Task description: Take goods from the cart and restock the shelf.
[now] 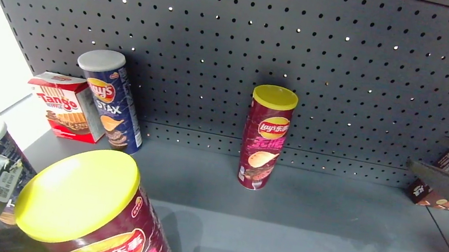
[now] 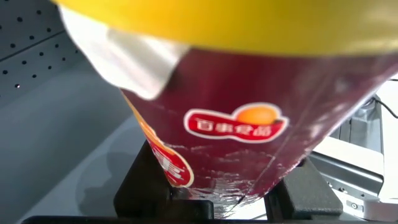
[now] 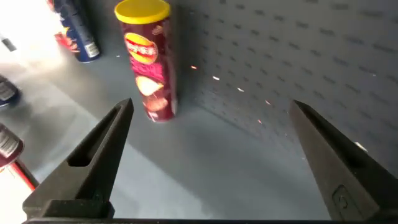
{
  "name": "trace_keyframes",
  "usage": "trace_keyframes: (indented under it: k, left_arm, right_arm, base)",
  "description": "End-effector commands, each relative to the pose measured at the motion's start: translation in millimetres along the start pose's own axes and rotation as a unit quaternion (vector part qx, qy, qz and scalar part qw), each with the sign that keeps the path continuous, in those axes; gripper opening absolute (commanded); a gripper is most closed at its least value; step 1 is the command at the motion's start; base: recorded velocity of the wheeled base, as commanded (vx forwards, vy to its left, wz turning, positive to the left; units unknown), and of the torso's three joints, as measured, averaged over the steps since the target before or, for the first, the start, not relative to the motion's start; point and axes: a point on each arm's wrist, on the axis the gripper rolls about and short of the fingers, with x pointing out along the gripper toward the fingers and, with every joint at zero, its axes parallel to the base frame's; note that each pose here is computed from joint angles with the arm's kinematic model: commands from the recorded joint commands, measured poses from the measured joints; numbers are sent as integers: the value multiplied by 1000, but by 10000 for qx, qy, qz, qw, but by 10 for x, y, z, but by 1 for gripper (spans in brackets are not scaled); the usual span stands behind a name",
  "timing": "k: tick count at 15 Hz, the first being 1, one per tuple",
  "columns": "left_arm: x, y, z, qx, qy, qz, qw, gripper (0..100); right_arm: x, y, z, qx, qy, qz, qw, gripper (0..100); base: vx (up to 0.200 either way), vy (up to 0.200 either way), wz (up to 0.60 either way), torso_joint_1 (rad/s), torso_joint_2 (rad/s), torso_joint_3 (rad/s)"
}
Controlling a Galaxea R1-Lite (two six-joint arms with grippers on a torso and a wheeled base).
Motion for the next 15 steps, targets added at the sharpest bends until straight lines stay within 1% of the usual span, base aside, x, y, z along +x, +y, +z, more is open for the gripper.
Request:
trace_keyframes:
  k: [1, 2, 3, 4, 6, 9, 10, 14, 15]
  left_arm:
    - [2, 2, 7, 0, -10, 9, 10000, 0]
    - [2, 2, 7, 0, -10, 9, 10000, 0]
    - [2, 2, 7, 0, -9, 16, 10000, 0]
    - [1, 2, 2, -3, -2, 24, 10000, 0]
    - [-43, 15, 6, 8, -51, 118, 9999, 0]
    - [-93, 14, 5, 15, -99, 181, 9998, 0]
    - [-100, 18, 13, -24, -121, 205, 9997, 0]
    - [-94, 27, 41, -22, -164, 214, 9996, 0]
    - [-91, 29, 58, -9, -192, 216, 9996, 0]
  right_arm:
    - [565, -61, -64, 48, 191, 571, 9982, 100]
    - [632, -83, -64, 37, 136, 773, 9969, 100]
    - [767, -147, -33, -76, -200, 1242, 9920, 100]
    - [856, -160, -49, -134, -371, 1596, 9864, 100]
    - [948, -165, -96, -196, -510, 2140, 9753, 100]
    - [1050, -171, -134, -228, -579, 2618, 9631, 100]
    - [1093, -197, -144, -260, -633, 2790, 9579, 100]
    - [1207, -210, -248, -209, -573, 3026, 9512, 100]
    - [1292, -225, -333, -171, -521, 3069, 9502, 100]
  base:
    - [0, 0, 0, 0, 0, 0]
    - [0, 0, 0, 0, 0, 0]
    - [0, 0, 0, 0, 0, 0]
    - [0, 0, 0, 0, 0, 0]
    - [0, 0, 0, 0, 0, 0]
    - [0, 0, 0, 0, 0, 0]
    - [0, 0, 0, 0, 0, 0]
    - [0, 0, 0, 0, 0, 0]
    - [0, 0, 0, 0, 0, 0]
